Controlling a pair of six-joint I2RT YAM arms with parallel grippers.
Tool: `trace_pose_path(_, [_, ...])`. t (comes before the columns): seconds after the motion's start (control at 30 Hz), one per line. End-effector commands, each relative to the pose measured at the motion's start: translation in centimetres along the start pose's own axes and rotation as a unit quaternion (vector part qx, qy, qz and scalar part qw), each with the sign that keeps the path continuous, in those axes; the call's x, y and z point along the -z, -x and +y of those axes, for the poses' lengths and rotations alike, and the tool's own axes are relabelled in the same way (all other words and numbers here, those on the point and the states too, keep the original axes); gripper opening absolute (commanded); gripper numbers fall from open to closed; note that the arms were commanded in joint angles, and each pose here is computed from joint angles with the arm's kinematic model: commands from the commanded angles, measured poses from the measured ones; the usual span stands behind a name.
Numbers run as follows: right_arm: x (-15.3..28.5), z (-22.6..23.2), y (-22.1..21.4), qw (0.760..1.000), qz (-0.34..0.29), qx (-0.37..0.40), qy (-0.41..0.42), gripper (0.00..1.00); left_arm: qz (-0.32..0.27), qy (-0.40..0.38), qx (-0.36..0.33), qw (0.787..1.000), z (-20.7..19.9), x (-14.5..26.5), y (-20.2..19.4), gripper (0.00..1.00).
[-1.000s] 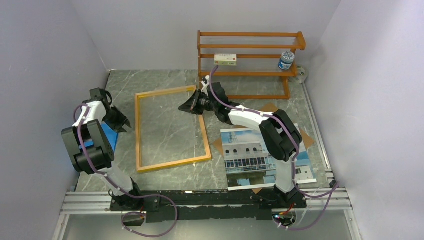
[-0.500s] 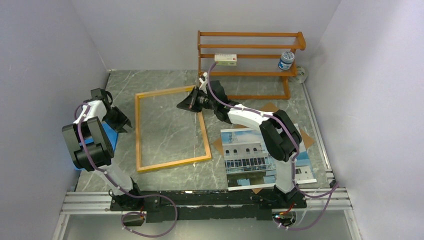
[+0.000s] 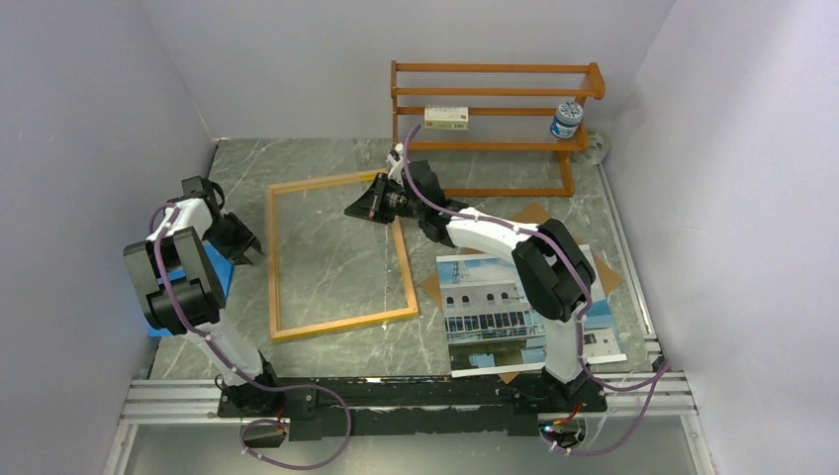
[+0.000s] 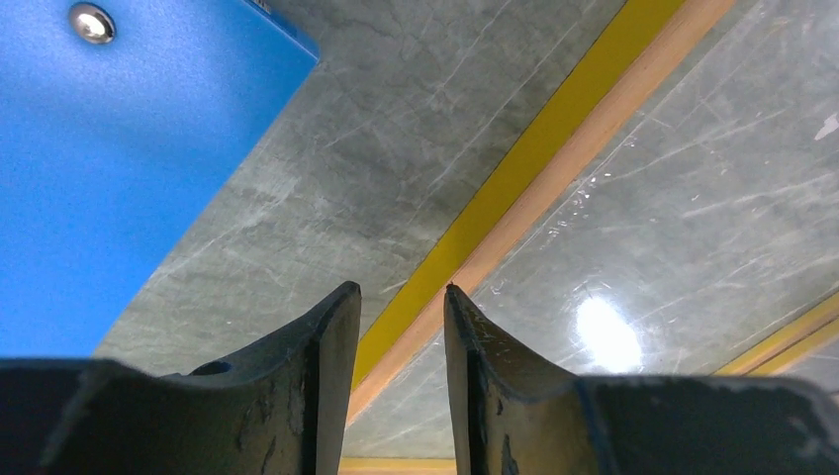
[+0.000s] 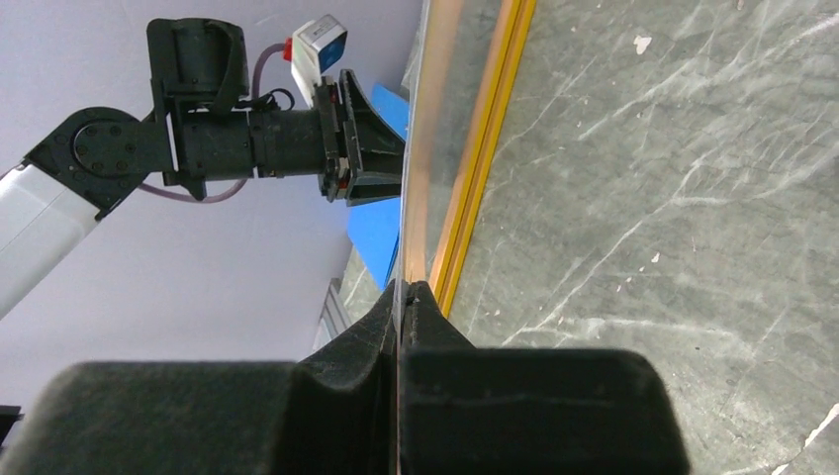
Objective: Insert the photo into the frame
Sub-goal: Place the photo frame item in the photo frame.
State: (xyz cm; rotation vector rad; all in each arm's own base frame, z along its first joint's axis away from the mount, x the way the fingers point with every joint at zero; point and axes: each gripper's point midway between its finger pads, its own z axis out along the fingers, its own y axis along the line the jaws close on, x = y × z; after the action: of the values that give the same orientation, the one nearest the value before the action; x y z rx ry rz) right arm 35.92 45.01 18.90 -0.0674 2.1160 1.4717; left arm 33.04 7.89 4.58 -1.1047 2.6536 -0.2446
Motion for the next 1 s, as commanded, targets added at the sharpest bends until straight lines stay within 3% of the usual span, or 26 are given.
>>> trace_pose_path(0.0, [-0.6,1.2,2.2,0.999,-0.036,0.021,0.006,0.0,-0.016,-0.023,-0.009,1.0,-1.2,0.4,1.4,0.45])
trace_pose_path(0.2, [-0.7,-0.9,1.7,0.999,-0.038,0.026,-0.026,0.0,-0.006,-0.048,-0.008,0.999,-2.0,0.1,1.0,0.51])
trace_pose_path(0.97, [0.0,-6.2,-0.3,0.996,-0.008,0.033,-0.081,0.0,0.054,-0.067,-0.024,0.996,-1.9,-2.6,-1.1,0.56])
